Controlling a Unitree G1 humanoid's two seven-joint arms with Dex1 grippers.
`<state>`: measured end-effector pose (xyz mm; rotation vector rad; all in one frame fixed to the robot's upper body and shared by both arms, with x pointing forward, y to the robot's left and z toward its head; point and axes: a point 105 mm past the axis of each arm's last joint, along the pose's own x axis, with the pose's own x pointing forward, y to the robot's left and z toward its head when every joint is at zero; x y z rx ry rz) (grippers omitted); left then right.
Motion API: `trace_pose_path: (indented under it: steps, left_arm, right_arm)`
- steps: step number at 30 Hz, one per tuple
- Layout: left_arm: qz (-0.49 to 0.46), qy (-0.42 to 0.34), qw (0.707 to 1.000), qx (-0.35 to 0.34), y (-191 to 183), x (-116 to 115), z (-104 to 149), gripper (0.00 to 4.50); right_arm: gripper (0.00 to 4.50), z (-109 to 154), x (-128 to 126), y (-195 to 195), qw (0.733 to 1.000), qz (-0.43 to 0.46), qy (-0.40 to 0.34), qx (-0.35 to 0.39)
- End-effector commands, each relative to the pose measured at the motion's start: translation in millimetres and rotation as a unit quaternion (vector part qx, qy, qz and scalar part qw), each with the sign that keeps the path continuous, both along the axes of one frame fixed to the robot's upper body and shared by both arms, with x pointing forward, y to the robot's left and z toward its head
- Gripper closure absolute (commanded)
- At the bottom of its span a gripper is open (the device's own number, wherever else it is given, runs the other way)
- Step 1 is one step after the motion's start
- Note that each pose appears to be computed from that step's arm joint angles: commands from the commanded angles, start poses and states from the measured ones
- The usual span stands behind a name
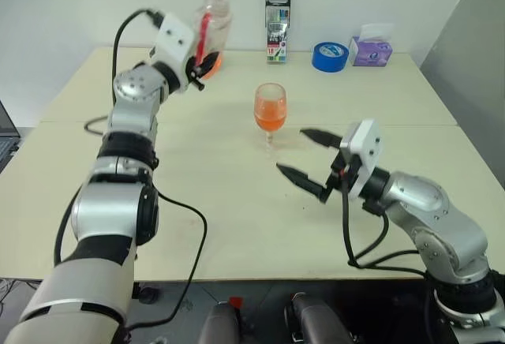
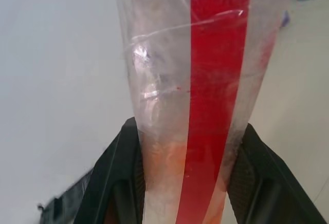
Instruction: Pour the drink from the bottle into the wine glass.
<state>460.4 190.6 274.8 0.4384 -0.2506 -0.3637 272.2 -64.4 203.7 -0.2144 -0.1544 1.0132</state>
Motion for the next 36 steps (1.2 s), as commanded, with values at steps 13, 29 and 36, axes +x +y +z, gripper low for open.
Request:
trace_pose_path:
  steps: [13,29,36]
  left_arm:
    - [0.124,0.04,0.963,-0.238,72,-47,-102,2.83]
    - [0.136,0.089,0.964,-0.21,75,-40,-148,0.58]
    - [0.134,0.097,0.967,-0.196,74,-46,-151,0.04]
  right_arm:
    - [0.0,-1,-6,5,0.999,0.039,0.001,0.011]
    - [0.0,1,2,3,0.999,0.014,0.009,0.027]
    - [0.0,-9,-1,-3,0.999,-0.016,0.024,0.026]
